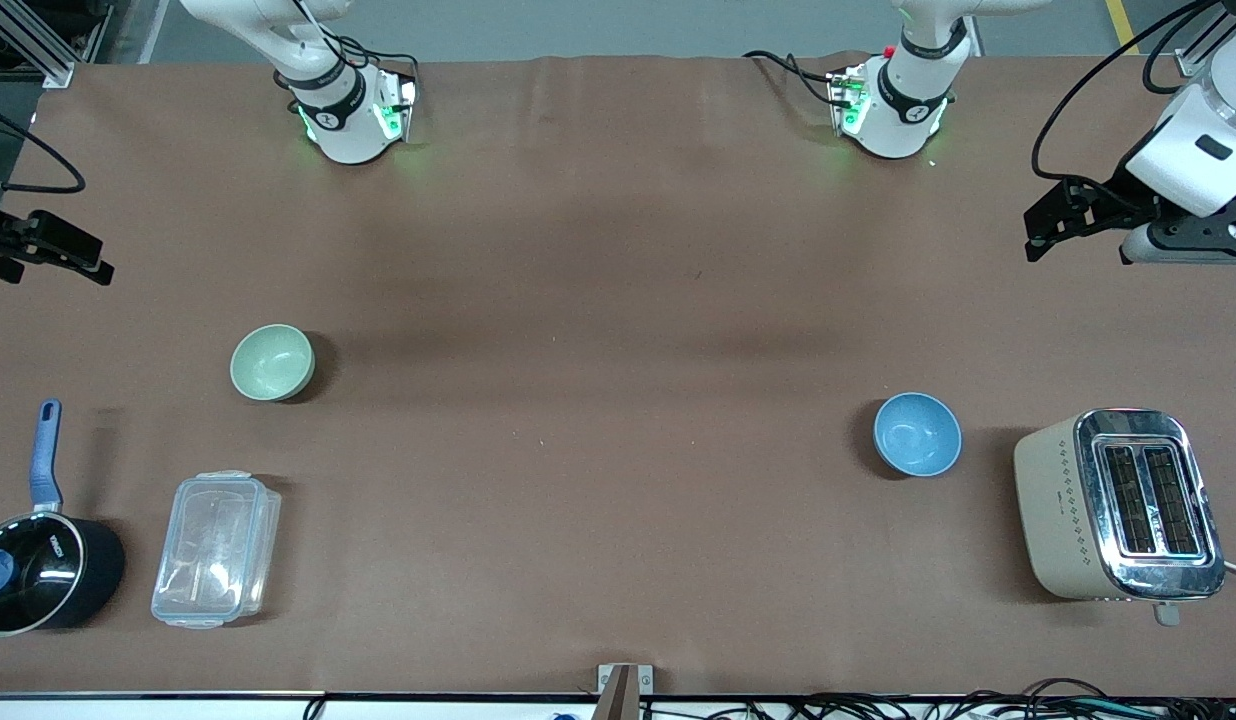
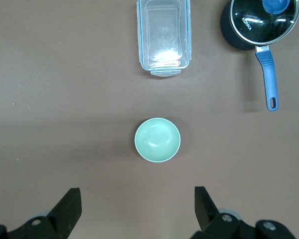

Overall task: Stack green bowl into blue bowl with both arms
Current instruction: 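Reach the left gripper to the blue bowl while the right gripper reaches the green bowl, then grasp the blue bowl with the left gripper while the right gripper grasps the green bowl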

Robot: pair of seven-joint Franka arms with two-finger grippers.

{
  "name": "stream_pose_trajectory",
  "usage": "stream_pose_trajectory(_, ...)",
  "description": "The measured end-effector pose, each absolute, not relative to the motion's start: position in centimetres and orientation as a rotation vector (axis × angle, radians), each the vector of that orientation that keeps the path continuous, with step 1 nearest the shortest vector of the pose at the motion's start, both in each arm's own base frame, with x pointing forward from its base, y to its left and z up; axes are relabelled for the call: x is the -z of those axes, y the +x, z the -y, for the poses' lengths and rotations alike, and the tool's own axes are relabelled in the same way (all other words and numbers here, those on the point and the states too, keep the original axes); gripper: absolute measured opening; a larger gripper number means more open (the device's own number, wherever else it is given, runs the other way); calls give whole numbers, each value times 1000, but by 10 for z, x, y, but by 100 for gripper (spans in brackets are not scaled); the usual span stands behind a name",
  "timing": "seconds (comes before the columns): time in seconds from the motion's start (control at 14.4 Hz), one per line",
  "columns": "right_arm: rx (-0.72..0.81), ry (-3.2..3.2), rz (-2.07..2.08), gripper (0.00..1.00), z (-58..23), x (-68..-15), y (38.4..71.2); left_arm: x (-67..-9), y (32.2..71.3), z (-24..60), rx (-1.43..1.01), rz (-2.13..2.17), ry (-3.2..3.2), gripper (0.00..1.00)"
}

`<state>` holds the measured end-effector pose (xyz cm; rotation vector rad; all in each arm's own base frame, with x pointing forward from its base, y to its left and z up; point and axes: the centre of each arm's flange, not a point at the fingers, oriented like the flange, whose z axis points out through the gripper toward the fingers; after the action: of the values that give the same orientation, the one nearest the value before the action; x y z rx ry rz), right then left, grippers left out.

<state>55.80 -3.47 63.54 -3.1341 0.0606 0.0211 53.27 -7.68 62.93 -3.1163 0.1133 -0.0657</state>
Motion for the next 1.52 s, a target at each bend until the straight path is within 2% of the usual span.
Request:
stream_pose_trajectory(0.42, -23, -3133, -81, 100, 42, -635, 557, -610, 543, 76, -63, -111, -3114, 100)
stream_pose_trajectory(0.69, -25, -3132, -83, 100, 43, -634, 557, -508, 594, 75, -262, -98, -3112, 100)
stream_pose_trajectory(0.97, -50, -3131, -61, 100, 38, -626, 558, -391, 632, 52, -204, -37, -3134, 100)
stream_pose_trajectory(1.18, -63, -3130, 32, 100, 42, -570, 567, -324, 641, 23, -155, 32, -3153, 100)
stream_pose_trajectory(1.32, -41, -3131, 77, 100, 47, -505, 570, -299, 645, 23, -148, 35, -3159, 100)
stream_pose_trajectory(1.52, 9, -3134, 162, 100, 63, -412, 555, -269, 647, 31, -158, 17, -3164, 100)
